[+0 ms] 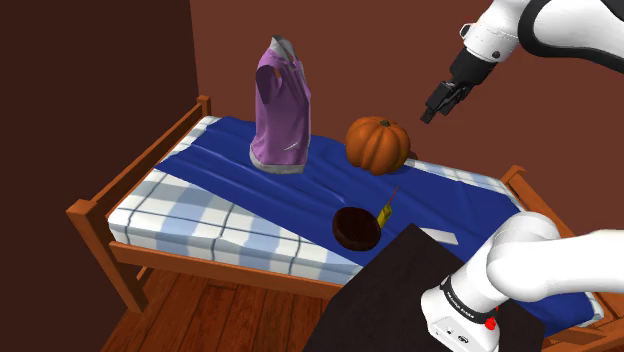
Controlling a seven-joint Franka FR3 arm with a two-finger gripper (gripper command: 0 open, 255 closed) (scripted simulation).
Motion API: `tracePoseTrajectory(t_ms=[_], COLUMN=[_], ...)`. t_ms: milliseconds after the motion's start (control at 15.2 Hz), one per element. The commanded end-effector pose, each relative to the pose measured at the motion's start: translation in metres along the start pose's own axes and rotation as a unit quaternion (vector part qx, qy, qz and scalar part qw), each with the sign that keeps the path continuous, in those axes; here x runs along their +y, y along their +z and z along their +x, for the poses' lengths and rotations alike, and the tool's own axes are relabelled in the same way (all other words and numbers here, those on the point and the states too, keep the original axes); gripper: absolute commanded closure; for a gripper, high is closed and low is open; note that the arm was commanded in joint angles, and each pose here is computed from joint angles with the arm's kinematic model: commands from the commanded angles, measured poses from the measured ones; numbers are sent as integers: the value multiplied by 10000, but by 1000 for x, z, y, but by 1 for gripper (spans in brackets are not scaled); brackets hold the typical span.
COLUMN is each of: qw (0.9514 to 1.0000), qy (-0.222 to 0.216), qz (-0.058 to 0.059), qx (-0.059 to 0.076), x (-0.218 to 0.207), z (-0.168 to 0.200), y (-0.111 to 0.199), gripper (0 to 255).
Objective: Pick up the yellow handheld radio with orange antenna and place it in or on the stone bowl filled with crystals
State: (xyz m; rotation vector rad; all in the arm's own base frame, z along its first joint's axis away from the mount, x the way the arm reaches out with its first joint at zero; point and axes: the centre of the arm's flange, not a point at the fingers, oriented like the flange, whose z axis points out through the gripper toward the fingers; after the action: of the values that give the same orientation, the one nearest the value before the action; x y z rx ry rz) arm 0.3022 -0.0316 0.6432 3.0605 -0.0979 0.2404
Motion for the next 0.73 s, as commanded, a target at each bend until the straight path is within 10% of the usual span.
tracePoseTrajectory(t_ms=[0, 660], qw=[10000, 9985], qy=[0, -381], qz=[0, 391], qx=[0, 48], x=[0, 71], z=[0, -17], y=[0, 117], gripper=[0, 0])
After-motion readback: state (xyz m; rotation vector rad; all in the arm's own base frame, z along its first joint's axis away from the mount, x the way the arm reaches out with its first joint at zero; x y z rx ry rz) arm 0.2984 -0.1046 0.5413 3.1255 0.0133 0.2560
